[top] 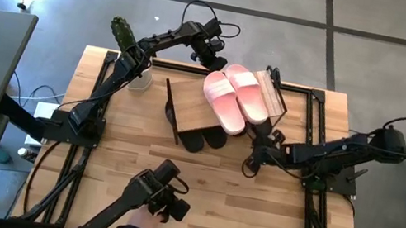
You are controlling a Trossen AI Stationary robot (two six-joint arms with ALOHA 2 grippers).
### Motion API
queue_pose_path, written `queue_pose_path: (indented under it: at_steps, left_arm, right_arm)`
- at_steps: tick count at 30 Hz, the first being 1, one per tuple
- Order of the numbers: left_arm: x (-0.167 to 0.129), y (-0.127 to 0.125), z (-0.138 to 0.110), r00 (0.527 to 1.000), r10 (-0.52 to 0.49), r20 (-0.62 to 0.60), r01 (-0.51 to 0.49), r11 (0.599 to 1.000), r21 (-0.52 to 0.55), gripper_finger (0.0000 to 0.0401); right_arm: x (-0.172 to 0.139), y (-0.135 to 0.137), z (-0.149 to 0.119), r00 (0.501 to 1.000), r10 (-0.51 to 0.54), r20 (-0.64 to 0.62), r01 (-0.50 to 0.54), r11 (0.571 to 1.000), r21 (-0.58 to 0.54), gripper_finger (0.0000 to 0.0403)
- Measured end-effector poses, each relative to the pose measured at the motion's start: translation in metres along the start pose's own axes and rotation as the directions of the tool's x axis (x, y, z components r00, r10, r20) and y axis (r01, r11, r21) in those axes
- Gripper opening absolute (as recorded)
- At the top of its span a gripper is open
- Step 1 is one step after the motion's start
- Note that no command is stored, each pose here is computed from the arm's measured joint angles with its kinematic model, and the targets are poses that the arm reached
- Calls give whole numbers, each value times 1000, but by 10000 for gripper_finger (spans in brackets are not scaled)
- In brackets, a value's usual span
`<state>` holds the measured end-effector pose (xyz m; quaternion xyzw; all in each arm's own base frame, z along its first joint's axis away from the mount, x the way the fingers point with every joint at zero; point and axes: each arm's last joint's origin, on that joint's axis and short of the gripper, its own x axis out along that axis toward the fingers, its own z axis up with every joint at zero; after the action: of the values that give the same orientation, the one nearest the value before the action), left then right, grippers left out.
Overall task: Pick and place slides into the shelf
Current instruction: Adjust the black slides under the shelf
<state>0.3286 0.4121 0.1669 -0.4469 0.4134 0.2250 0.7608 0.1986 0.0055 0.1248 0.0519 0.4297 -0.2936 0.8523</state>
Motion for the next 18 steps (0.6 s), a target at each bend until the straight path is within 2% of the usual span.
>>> queue_pose_path:
  at_steps: [3,5,9,13,15,18]
  left_arm:
    - [0,0,0,1000,-2,-1,2,1000,0,12]
    - [0,0,0,1000,-6,-2,6,1000,0,12]
    - [0,0,-2,1000,-4,-19,4,1000,18,12]
    - [0,1,-4,999,0,-38,2,999,46,12]
    - [0,1,-4,999,0,-39,2,999,54,12]
    - [0,1,-4,999,0,-39,3,997,73,12]
  right_arm:
    - [-4,5,-1,1000,14,21,-17,990,141,116]
    - [-8,9,-1,998,14,59,-31,958,286,113]
    - [-12,14,2,988,-35,153,-48,862,505,81]
    - [-16,15,0,970,-118,213,-42,781,623,21]
    - [-16,17,-1,962,-144,233,-49,746,664,6]
    - [-12,17,-9,956,-165,242,-84,638,766,10]
